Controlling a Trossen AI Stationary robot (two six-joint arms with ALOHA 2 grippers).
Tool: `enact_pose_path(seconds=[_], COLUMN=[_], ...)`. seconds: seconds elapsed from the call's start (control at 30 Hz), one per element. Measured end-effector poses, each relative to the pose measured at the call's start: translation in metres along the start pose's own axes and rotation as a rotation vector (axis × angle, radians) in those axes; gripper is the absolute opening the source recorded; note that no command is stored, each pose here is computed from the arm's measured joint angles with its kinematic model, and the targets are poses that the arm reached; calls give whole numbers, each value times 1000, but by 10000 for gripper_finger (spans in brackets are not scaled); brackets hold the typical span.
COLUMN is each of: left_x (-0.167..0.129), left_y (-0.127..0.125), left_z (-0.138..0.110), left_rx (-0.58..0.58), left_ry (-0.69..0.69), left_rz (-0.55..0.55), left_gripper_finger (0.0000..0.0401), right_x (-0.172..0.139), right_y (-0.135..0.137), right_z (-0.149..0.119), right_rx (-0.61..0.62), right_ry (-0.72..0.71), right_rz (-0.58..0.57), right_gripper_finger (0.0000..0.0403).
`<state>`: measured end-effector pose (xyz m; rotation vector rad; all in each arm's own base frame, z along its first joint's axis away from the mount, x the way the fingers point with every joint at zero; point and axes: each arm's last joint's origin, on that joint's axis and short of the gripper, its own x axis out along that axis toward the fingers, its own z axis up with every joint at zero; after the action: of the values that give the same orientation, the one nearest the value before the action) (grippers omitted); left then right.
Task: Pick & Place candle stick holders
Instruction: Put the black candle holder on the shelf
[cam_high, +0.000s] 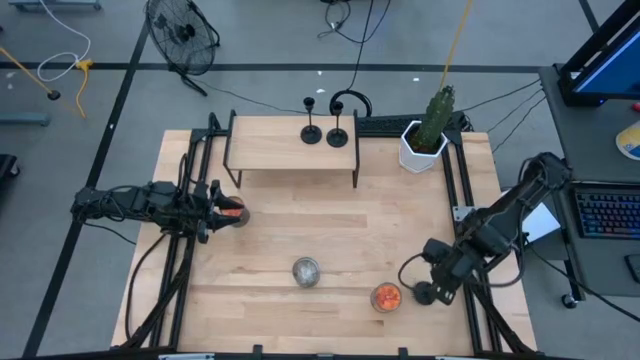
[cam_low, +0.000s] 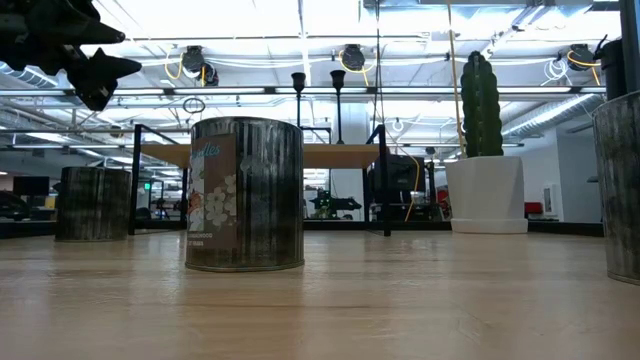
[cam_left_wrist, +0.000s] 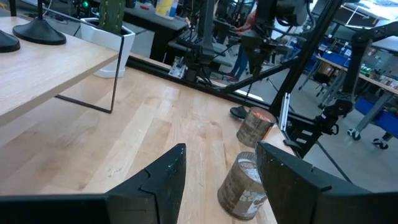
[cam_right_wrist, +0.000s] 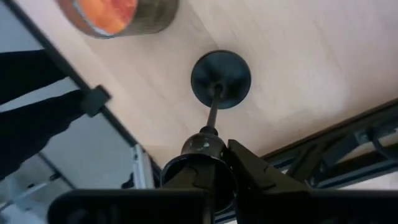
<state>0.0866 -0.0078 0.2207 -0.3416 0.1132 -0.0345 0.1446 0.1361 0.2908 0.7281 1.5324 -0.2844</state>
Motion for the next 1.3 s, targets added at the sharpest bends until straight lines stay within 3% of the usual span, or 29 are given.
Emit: enact_pose_path(seconds=[0.13,0.5,0.77,1.1,1.3], left_x=[0,0,0,0,0], left_y=[0,0,0,0,0], left_z=[0,0,0,0,0], left_rx=[-11,7,9,27,24], left_ry=[1,0,1,1,2], left_rz=[0,1,1,0,0], left_gripper_finger=[200,200,200,200,200], right_x=[-7,-47,-75,-82,-96], right_y=[-7,-26,-22,2,4], right_z=[10,25,49,103,130], right_rx=[12,41,16,-181,-222], right_ry=[-17,-71,-218,-387,-431], right_rz=[6,-131,-86,59,65], right_gripper_finger=[14,14,14,14,14])
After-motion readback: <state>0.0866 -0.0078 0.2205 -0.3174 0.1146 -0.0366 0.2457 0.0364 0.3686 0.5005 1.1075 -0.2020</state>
